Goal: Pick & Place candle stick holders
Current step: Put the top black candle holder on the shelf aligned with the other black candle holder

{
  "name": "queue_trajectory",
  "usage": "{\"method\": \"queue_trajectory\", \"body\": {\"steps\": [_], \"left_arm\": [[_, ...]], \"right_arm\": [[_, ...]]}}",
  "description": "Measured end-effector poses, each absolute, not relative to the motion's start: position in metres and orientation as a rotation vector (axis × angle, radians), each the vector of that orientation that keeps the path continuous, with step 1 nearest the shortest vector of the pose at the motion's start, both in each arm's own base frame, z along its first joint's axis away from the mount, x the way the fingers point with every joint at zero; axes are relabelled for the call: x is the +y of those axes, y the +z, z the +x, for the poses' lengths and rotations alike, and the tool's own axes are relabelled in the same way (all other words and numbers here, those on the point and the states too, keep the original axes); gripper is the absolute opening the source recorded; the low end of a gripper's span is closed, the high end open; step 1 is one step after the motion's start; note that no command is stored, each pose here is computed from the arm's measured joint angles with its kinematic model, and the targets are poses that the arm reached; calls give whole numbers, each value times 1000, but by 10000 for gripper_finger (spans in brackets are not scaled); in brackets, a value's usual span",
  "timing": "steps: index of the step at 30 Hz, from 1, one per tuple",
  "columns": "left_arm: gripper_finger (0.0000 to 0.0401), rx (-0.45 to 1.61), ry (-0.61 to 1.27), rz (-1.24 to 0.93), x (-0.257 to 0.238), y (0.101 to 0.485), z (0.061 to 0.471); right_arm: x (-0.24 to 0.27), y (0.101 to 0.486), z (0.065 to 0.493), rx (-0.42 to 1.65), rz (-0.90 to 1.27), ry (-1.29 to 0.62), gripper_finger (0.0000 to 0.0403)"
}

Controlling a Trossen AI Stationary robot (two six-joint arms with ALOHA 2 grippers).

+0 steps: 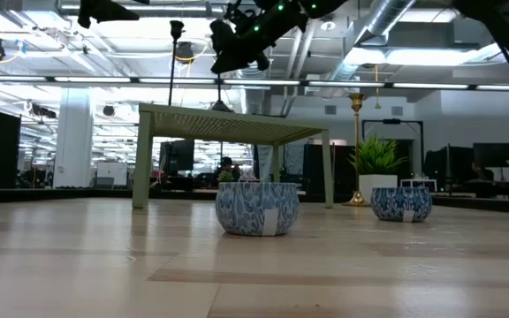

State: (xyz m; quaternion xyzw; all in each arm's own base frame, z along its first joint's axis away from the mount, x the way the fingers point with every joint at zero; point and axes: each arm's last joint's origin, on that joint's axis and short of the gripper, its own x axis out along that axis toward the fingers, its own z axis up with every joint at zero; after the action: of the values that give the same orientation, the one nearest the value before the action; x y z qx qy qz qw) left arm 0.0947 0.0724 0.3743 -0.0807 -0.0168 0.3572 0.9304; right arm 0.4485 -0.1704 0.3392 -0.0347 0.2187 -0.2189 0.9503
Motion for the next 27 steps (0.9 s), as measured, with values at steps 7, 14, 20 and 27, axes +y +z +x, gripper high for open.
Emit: {"method": "queue_trajectory", "body": {"steps": [7, 14, 20, 27], "left_arm": [[250, -34, 731, -165, 72, 374, 95], [250, -34, 731, -165, 72, 374, 95], [250, -34, 731, -165, 72, 374, 95], [250, -34, 731, -166, 72, 374, 95]], "right_arm": [[-177, 341, 445, 445, -85, -460, 0], [-182, 324, 450, 496, -72, -441, 0], [-183, 319, 453, 496, -71, -434, 0], [-183, 319, 454, 491, -62, -410, 0]]}}
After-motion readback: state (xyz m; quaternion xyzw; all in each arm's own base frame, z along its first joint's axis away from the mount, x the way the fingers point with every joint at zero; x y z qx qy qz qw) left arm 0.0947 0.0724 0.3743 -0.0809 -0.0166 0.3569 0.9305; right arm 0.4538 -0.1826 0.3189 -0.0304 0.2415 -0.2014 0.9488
